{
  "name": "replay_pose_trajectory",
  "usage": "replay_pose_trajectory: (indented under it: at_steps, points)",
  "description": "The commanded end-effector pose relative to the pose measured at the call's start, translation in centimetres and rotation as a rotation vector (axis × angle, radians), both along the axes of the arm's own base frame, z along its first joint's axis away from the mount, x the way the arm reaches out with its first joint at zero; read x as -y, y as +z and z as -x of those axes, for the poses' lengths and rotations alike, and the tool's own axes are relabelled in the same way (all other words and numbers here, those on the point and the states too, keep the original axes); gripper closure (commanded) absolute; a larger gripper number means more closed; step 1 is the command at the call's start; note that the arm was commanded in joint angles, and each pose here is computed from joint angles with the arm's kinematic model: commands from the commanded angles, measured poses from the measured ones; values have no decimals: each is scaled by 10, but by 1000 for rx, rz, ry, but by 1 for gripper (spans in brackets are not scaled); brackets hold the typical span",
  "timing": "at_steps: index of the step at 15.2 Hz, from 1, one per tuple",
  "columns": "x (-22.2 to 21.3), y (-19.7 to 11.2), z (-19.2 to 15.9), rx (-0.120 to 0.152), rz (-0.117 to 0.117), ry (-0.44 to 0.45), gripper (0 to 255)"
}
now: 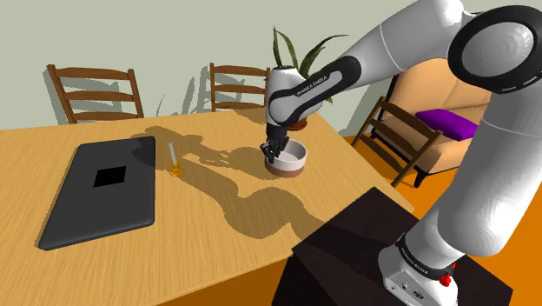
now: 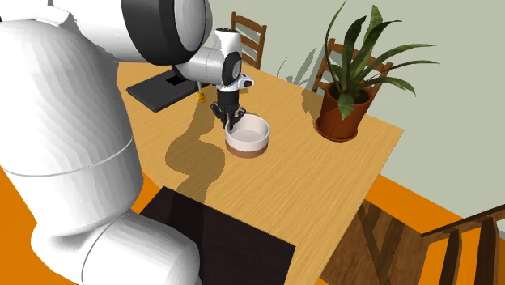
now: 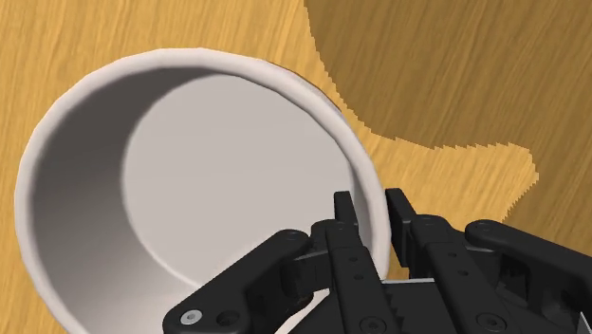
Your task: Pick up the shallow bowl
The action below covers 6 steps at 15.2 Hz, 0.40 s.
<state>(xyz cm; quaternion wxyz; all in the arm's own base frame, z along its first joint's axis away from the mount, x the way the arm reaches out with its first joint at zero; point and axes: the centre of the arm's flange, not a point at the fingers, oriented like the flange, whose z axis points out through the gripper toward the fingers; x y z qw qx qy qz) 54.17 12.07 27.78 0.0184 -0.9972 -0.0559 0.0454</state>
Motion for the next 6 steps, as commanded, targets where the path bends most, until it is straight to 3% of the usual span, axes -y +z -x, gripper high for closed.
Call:
replay_pose_trajectory:
  at_steps: [1,6]
  points:
    - [0,12,0,0,0,0,255]
    - [0,28,0,0,0,0,255]
